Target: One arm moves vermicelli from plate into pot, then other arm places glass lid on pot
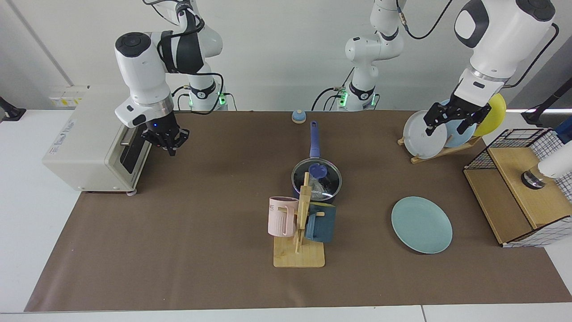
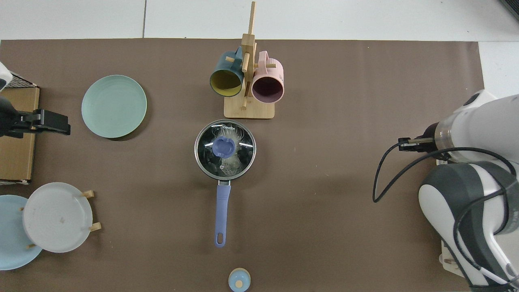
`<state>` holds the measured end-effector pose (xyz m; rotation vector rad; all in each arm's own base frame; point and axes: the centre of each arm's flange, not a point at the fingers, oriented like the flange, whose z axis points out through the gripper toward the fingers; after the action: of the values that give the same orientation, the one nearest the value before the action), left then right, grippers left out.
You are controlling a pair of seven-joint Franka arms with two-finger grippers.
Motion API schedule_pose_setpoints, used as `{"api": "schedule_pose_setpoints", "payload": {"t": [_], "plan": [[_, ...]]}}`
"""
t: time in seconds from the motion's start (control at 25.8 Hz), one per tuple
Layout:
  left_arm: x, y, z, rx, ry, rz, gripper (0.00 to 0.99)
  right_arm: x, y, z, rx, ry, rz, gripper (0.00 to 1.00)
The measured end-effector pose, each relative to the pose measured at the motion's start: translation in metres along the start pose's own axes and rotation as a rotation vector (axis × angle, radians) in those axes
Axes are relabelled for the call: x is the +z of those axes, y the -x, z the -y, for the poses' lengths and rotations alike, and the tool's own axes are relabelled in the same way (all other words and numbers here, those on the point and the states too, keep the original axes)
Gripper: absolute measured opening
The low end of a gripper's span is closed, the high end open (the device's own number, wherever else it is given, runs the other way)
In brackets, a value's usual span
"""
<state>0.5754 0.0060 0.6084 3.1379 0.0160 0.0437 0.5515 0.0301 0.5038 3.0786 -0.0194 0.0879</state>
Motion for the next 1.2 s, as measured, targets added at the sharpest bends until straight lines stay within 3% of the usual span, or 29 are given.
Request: {"api": "schedule_pose_setpoints", "payload": {"t": [0.08, 0.19, 0.58, 0.89, 1.2], "plan": [[0.000, 0.000, 0.000, 0.000, 0.000, 0.000, 0.991, -0.011, -0.002, -0.003, 0.007, 0.000, 0.016, 0.12], [0.000, 0.000, 0.000, 0.000, 0.000, 0.000, 0.991, -0.025, -0.006, -0.005, 0.019, -0.014, 0.039, 0.37], [0.000, 0.000, 0.000, 0.000, 0.000, 0.000, 0.991, -0.053, -0.015, -0.019, 0.053, -0.035, 0.058, 0.99], [0.000, 0.000, 0.000, 0.000, 0.000, 0.000, 0.991, -0.082, -0.011, -0.036, 0.082, -0.037, 0.021, 1.00], [0.000, 0.000, 0.000, 0.000, 0.000, 0.000, 0.991, -0.087, -0.008, -0.043, 0.089, -0.039, 0.016, 1.00]]}}
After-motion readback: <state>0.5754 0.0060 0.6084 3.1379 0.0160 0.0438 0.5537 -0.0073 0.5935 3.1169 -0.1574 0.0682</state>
